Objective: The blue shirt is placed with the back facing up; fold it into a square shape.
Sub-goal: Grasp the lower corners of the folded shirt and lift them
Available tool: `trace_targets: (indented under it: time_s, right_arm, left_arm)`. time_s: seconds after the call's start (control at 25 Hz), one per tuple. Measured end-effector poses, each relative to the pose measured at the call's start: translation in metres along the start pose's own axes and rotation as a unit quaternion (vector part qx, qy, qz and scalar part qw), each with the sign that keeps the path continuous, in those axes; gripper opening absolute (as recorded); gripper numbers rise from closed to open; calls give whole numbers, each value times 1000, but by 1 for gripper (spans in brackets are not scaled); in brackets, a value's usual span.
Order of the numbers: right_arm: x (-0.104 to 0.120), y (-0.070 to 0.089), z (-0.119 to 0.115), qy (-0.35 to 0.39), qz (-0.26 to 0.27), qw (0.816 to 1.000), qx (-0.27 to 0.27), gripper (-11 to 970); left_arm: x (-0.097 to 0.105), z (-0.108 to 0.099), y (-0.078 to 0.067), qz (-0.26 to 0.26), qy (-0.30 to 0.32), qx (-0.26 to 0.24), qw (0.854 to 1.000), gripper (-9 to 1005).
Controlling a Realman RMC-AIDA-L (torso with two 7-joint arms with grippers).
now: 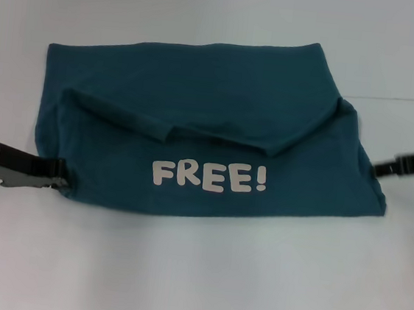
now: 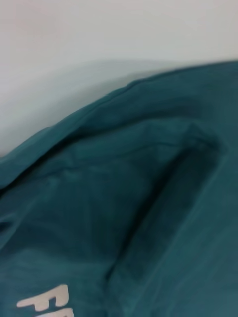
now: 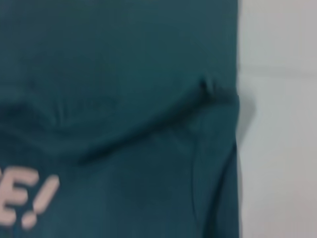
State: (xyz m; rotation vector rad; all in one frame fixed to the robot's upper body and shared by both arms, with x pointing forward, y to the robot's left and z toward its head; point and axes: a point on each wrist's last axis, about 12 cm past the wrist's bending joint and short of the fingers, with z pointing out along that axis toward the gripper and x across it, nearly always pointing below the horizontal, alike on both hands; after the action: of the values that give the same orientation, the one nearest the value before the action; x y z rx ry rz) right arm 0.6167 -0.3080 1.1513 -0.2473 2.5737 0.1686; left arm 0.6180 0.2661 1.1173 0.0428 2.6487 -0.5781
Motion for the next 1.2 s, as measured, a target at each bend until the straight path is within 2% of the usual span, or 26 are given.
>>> trace_targets:
  time_s: [0.12,0.32,0.72,1.12,1.2]
  right_arm:
    - [16,-5,-1,26,20,999,-2,878]
    - [36,-14,2,21,61,998,-18,865]
    - [46,-13,21,23,78,996,-27,840]
    - [43,-10,28,13,77,997,-29,814]
    - [43,-8,31,12,79,996,-34,770]
  left_arm:
    - [1,0,0,4,0,2,1000,81]
    - [4,1,2,5,6,2,1000,84]
    - [6,2,2,7,9,4,1000,90]
    - [9,2,4,4,11,3,1000,96]
    - [9,2,4,4,11,4,1000,97]
